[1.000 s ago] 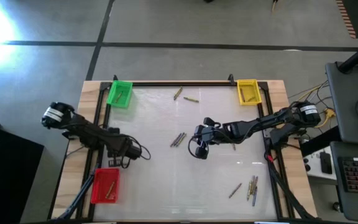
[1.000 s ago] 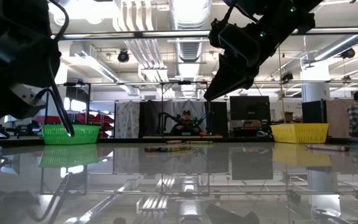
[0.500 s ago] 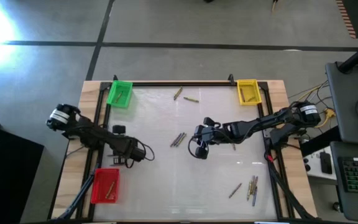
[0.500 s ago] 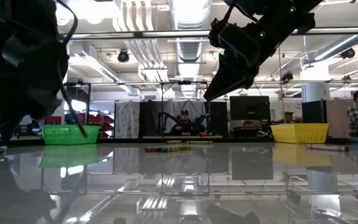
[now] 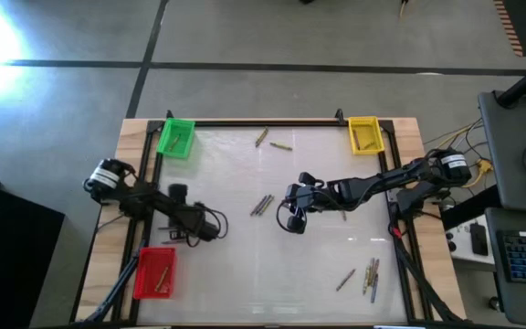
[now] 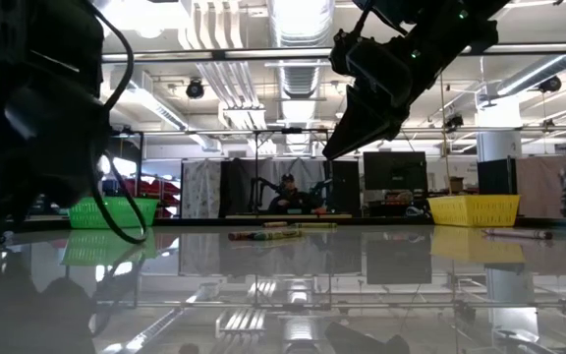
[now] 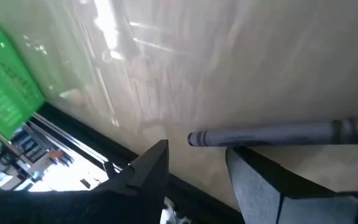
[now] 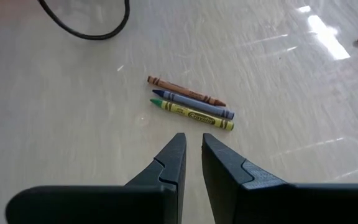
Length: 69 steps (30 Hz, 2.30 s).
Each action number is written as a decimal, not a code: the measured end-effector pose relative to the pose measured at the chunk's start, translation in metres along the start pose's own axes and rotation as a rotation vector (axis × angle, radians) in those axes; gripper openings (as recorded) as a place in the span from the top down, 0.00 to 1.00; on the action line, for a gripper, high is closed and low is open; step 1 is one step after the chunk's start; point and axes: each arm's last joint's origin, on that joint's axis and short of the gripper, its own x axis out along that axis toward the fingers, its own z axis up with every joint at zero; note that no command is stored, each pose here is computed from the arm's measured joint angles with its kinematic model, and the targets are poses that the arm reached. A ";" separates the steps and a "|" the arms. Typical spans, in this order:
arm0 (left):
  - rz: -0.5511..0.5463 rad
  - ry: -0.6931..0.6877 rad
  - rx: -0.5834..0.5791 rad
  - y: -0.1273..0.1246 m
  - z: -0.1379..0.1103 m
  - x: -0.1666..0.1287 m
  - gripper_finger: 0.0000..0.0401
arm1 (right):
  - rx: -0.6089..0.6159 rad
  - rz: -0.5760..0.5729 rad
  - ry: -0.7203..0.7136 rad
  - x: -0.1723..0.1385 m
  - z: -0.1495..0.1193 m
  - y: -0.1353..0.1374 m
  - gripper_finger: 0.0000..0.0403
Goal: Sort crayons
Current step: Put the blue crayon into the green basket
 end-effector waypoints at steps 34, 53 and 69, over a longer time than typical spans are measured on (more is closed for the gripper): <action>-0.147 -0.545 0.140 0.009 0.011 -0.032 0.63 | -0.058 0.083 0.130 -0.006 -0.010 0.001 0.89; -0.229 -0.668 -0.201 0.019 0.028 -0.041 0.63 | -0.015 0.097 0.076 -0.042 0.001 -0.003 0.89; -0.607 -0.714 -1.166 0.118 0.122 -0.015 0.63 | 0.082 0.031 -0.045 -0.097 -0.003 -0.012 0.89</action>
